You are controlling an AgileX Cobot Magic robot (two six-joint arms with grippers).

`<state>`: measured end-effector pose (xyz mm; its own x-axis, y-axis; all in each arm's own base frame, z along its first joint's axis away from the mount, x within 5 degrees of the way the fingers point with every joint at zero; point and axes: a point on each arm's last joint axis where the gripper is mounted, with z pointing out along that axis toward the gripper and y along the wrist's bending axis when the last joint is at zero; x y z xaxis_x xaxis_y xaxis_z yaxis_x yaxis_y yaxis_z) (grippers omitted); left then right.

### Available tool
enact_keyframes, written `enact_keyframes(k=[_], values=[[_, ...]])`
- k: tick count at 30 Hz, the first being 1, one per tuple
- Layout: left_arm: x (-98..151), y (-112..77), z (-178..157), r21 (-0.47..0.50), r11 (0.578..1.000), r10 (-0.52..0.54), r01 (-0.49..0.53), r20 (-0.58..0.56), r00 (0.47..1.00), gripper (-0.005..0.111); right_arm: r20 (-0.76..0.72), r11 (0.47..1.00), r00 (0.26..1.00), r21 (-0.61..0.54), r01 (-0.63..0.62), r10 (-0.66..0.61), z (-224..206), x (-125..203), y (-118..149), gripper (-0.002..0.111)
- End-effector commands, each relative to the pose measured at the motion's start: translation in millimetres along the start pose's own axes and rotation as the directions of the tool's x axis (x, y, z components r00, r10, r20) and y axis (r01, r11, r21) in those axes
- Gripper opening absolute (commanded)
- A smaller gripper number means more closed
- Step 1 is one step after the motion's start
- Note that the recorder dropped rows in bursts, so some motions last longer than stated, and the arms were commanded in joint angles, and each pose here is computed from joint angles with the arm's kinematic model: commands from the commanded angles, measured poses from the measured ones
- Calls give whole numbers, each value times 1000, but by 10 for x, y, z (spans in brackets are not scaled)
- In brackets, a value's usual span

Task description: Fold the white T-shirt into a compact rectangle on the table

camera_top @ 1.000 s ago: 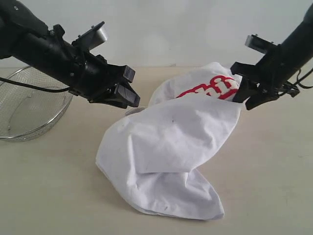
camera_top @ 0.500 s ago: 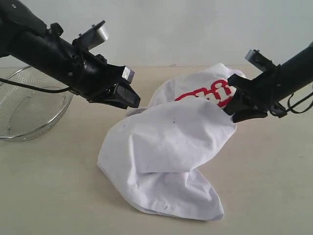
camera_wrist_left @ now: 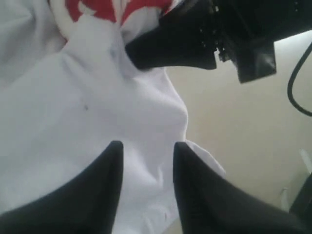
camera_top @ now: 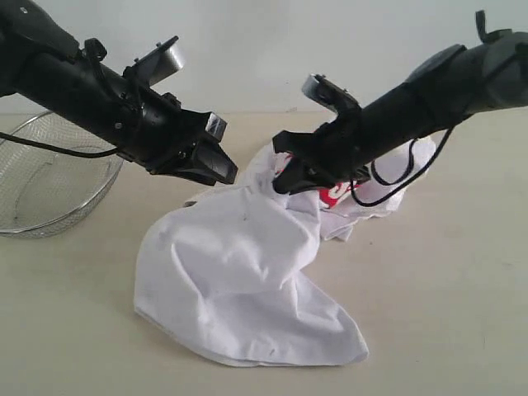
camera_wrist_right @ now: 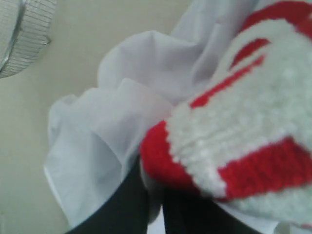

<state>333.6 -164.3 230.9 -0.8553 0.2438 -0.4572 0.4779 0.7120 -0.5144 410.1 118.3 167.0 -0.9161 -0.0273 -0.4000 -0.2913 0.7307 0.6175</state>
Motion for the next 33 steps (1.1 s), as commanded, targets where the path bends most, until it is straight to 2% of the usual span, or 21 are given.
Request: enact_keyframes(k=[1, 3, 6, 8, 14, 23, 26, 30, 33], values=[[-3, -34, -17, 6, 1000, 12, -12, 3, 1000, 33, 26, 995, 997, -59, 75, -74, -20, -134, 219, 11], [-1, -35, -17, 8, 1000, 12, -12, 1, 1000, 33, 23, 994, 997, -80, 81, -79, -67, -170, 234, 26], [-1, -35, -17, 8, 1000, 12, -12, 1, 1000, 33, -5, 994, 999, -100, 41, -42, -133, -173, 208, 60], [-1, -35, -17, 8, 1000, 12, -12, 1, 1000, 33, -38, 994, 999, -106, -9, 5, -180, -154, 159, 67], [-1, -35, -17, 8, 1000, 12, -12, 1, 1000, 33, -97, 982, 993, -168, -81, 65, -438, -130, -2, 48], [-2, -36, -17, 9, 1000, 6, -6, 2, 1000, 33, -62, 970, 984, -166, -176, 168, -961, -155, -325, 49], [-2, -39, -17, 12, 1000, -22, 22, 1, 1000, 33, -70, 976, 980, -101, -195, 189, -1082, -121, -444, 49], [19, -56, -18, 30, 999, -26, 27, -22, 999, 33, -65, 957, 955, 61, -284, 288, -1159, -70, -686, 49], [18, -60, -18, 35, 999, -30, 31, -21, 999, 33, -55, 940, 951, 176, -292, 306, -1159, -47, -788, 49]])
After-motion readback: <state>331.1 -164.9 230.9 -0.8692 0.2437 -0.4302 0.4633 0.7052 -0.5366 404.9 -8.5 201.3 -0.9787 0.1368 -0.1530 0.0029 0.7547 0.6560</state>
